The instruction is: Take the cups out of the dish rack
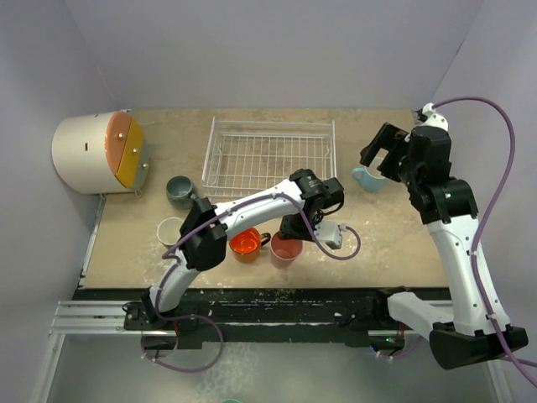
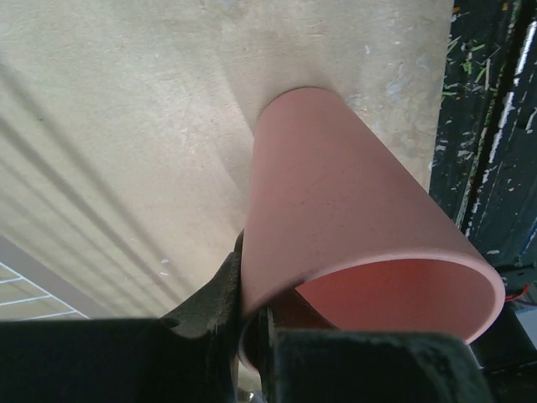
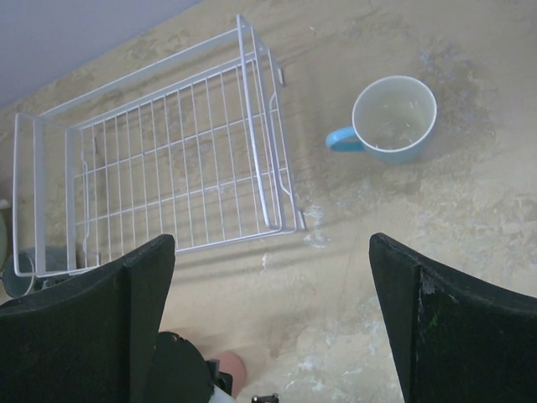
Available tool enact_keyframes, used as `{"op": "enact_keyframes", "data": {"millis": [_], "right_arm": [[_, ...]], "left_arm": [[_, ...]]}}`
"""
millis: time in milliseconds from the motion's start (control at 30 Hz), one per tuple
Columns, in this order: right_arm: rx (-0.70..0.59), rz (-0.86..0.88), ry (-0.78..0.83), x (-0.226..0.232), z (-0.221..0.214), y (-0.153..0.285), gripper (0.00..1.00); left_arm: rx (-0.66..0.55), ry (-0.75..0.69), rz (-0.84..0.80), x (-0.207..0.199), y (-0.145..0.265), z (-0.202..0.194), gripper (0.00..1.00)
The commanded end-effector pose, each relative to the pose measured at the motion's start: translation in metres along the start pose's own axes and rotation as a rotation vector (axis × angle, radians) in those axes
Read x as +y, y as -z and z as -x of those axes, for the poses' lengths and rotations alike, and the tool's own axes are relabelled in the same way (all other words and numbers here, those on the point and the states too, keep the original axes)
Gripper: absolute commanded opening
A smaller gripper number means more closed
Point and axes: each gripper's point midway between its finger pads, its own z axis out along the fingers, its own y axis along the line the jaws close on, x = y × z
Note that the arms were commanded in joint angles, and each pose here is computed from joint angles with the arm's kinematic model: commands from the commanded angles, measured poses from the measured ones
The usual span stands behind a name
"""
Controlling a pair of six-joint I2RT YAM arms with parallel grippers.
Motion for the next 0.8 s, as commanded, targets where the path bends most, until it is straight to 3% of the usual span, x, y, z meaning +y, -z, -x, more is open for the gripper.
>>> {"op": "enact_keyframes", "data": {"millis": [0, 233, 600, 667, 767], "right_arm": [[0.005, -0.027, 0.005, -0.01, -0.009, 0.001, 0.99], [0.029, -0.012, -0.004, -0.011, -0.021, 0.0, 0.99], [0.052, 0.008, -0.006, -0.011, -0.031, 0.0, 1.0], [0.053, 0.006, -0.004, -0.011, -0.031, 0.001, 1.0], [0.051, 0.009, -0.006, -0.011, -0.031, 0.002, 1.0]], "left_arm": [[0.007, 0.036, 0.066, 0.008, 0.02, -0.004, 0.0], [-0.02, 0.017, 0.079, 0.009, 0.016, -0.004, 0.0], [-0.226, 0.057, 0.182, 0.04, 0.045, 0.009, 0.0], [-0.211, 0.06, 0.169, 0.038, 0.04, 0.005, 0.01], [-0.189, 0.073, 0.145, 0.032, 0.033, 0.001, 0.27]]}}
